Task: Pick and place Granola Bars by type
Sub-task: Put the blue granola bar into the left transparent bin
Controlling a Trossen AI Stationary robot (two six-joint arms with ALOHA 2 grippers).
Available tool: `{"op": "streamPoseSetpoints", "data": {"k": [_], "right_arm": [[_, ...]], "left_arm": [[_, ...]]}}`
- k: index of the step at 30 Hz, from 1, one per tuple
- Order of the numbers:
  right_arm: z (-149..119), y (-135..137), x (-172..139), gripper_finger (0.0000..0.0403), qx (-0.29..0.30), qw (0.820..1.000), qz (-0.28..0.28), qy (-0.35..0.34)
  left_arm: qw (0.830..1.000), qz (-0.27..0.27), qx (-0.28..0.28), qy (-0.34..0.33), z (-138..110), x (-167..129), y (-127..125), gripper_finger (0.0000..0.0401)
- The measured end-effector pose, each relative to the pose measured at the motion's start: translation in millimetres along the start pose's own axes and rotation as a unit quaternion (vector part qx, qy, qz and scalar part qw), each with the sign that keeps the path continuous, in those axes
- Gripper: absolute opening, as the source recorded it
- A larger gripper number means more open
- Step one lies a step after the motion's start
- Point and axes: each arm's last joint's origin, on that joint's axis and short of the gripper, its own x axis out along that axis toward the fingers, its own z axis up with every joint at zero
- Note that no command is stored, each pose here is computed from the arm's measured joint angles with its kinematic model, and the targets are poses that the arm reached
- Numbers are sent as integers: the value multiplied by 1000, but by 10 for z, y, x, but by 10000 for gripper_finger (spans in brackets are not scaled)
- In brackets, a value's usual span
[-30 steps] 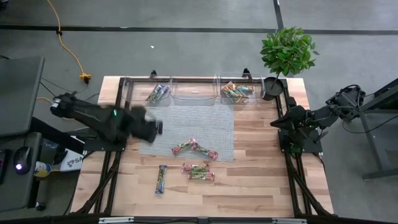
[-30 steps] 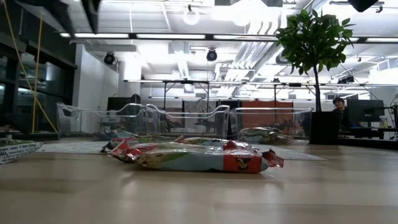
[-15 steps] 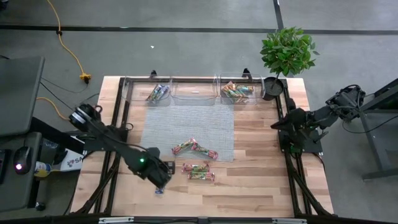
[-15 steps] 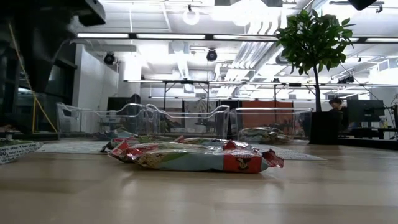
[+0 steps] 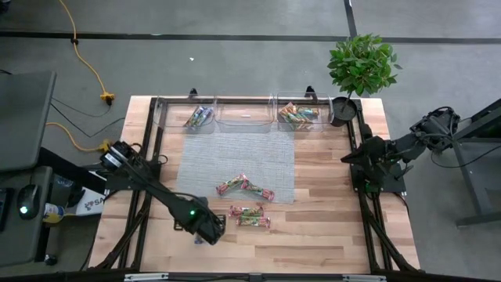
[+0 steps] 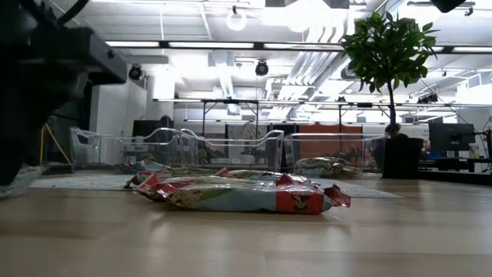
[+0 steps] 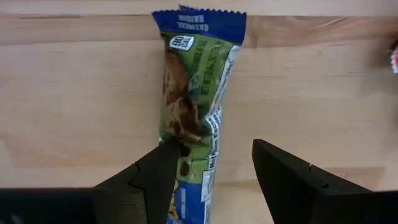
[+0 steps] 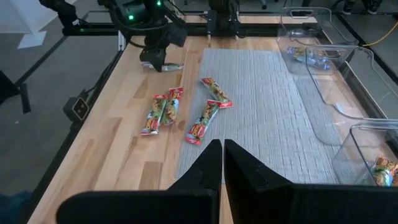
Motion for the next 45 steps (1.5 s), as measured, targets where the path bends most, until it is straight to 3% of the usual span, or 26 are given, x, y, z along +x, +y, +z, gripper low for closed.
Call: {"op": "streamPoseSetpoints", "data": {"k": [17,32,38,45], "right_arm": [[3,-8,0,0,5,1000,-14,-5],[4,-9,0,0,4,1000,-16,-5],[4,-9,0,0,4,1000,-16,-6],[5,-11,-1,0,4,1000,-19,-7]], "left_arm": [[999,44,11,4,6,76,39,198],[999,46,11,-1,10,63,39,52],[998,31,15,-44,27,-140,-74,46],[983,61,43,-166,370,-755,-332,45]]}}
